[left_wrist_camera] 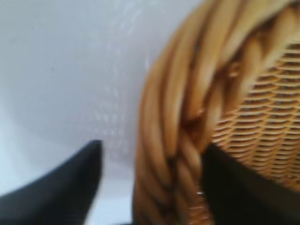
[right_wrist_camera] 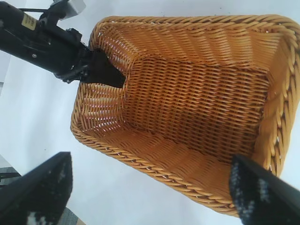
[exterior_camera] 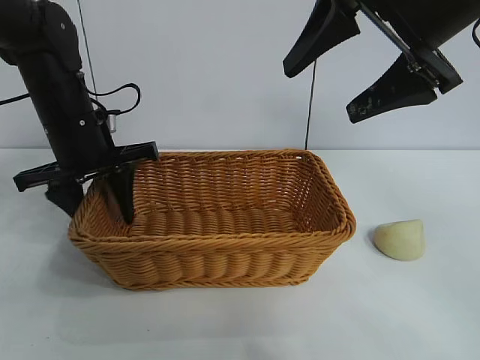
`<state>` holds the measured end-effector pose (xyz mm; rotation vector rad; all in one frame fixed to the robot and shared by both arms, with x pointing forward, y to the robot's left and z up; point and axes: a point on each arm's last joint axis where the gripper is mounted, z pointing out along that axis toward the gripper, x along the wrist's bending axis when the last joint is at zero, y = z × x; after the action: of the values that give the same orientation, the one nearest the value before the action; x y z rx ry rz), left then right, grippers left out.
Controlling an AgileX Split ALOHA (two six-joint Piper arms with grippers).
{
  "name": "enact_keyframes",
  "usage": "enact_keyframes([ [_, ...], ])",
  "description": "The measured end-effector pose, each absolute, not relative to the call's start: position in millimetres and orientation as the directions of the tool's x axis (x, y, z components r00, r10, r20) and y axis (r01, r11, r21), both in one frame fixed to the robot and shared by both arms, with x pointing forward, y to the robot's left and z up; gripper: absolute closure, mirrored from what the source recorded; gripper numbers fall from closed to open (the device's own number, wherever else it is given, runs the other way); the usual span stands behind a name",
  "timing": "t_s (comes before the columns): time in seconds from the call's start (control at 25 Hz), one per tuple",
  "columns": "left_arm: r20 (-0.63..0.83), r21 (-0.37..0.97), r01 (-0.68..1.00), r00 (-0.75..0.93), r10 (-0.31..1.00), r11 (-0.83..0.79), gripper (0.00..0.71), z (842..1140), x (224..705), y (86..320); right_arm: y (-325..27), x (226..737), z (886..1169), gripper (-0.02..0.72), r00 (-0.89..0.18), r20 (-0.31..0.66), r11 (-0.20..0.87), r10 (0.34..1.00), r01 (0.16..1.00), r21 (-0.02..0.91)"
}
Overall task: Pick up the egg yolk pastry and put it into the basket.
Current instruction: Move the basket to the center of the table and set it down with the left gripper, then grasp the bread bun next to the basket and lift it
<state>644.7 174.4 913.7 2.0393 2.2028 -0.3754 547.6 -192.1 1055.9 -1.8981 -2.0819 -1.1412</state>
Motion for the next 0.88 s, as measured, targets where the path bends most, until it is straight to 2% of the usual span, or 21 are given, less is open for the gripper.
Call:
enact_keyframes([
  [0.16, -0.231, -0.034, 0.999, -0.043, 0.972, 0.036, 0.016, 946, 643, 178, -192, 548, 1056, 0.080, -0.217, 0.537, -0.059, 0.815, 0.891, 0.449],
  [0.44, -0.103, 0.138, 0.990, 0.054, 0.993, -0.039, 0.016, 1013, 649, 192, -192, 548, 1056, 0.080, -0.217, 0.537, -0.059, 0.815, 0.891, 0.449],
  [0.64, -0.098, 0.179, 0.983, 0.048, 0.994, -0.030, 0.015, 1025, 656, 202, -192, 548, 1056, 0.080, -0.217, 0.537, -0.059, 0.815, 0.891, 0.449],
  [0.88, -0.082, 0.182, 0.982, -0.024, 0.996, 0.039, 0.015, 1025, 665, 257, -192, 548, 1056, 0.080, -0.217, 0.537, -0.059, 0.815, 0.891, 0.449],
])
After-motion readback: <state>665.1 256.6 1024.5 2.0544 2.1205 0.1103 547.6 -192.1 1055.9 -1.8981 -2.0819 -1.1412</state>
